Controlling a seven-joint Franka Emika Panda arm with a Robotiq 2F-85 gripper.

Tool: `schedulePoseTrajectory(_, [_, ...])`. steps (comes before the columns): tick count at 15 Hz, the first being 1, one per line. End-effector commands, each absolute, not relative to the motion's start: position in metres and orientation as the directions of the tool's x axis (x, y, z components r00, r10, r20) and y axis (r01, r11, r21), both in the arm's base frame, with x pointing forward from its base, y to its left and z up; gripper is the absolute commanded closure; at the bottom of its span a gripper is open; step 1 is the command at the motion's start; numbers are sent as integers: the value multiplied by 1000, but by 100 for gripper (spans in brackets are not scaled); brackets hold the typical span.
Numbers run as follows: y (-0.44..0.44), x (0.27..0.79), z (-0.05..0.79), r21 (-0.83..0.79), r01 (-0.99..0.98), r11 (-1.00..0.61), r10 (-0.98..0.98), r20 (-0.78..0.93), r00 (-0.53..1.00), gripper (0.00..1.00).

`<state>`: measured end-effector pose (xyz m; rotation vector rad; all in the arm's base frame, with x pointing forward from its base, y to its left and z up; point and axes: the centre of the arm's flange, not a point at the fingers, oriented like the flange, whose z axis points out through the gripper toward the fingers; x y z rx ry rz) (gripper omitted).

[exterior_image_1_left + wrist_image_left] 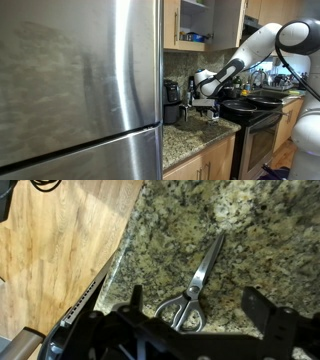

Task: Close the air fryer

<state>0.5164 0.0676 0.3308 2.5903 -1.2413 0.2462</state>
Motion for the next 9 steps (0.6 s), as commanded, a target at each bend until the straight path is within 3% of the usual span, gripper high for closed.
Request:
schedulePoseTrajectory(1, [52, 548, 320, 171, -757, -631, -691, 320, 648, 0])
schedulePoseTrajectory(9, [90, 633, 334, -24, -641, -767, -628, 232, 743, 0])
